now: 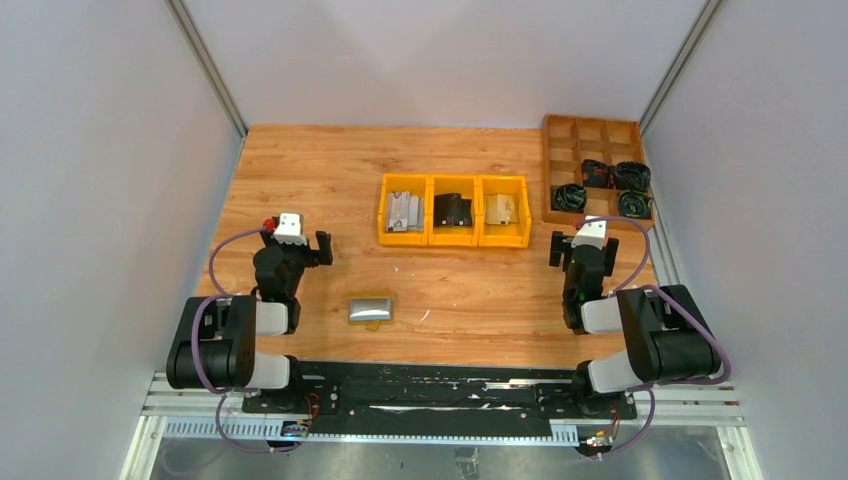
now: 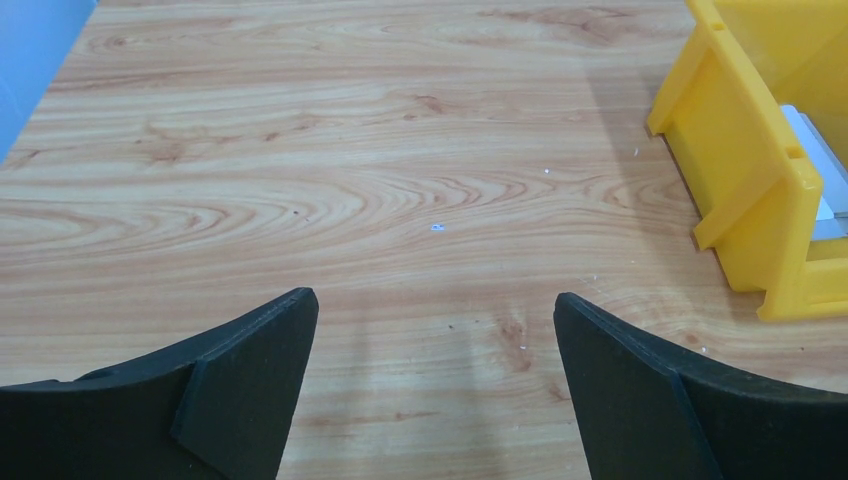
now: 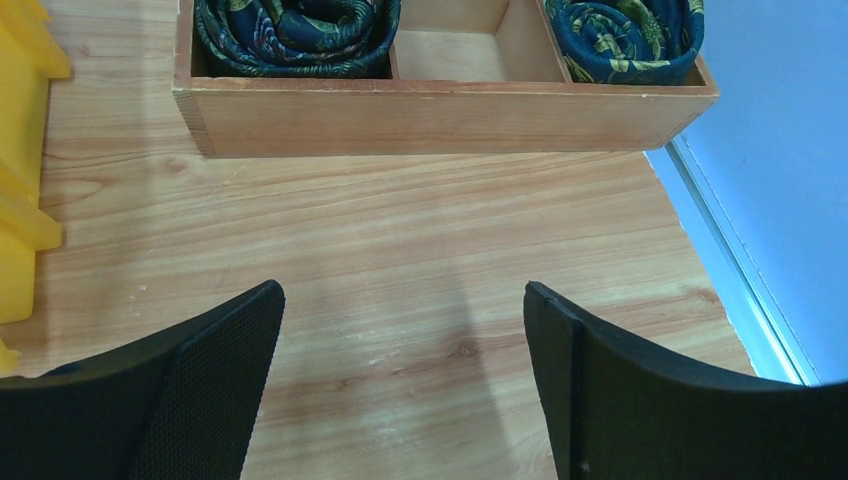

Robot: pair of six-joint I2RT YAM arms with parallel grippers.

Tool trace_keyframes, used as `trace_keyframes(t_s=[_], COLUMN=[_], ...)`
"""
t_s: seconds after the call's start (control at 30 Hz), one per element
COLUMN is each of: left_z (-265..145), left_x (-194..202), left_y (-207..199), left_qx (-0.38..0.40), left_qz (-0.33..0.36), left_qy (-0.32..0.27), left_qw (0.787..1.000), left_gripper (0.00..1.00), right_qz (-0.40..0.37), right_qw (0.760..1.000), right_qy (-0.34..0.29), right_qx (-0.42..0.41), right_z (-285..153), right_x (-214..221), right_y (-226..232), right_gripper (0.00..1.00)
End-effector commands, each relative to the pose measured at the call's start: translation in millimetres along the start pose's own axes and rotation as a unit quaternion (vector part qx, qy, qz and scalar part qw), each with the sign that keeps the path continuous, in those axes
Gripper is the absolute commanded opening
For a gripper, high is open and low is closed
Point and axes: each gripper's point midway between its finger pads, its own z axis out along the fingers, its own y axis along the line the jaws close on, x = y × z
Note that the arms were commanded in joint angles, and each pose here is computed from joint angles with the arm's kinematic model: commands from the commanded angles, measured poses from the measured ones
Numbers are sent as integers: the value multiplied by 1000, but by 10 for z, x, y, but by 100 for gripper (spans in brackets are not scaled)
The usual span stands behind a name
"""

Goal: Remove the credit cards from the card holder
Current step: Reset both arms

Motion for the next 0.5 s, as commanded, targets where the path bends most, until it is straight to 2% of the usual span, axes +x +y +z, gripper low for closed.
trace_keyframes(t_s=[0.0,0.47], left_z=[29,71], left_x=[-139,-102], left_y=[31,51], left_qx=[-8,-27], left_qz=[12,26], left_qy=[-25,-8], left_qw=[1000,999], left_gripper=[100,100], right_qz=[2,2], right_qw=[1000,1000], right_qy=[-16,-16], right_qx=[5,6], right_z=[26,27], right_x=[-88,-88], right_y=[-44,-49], right_gripper=[93,93])
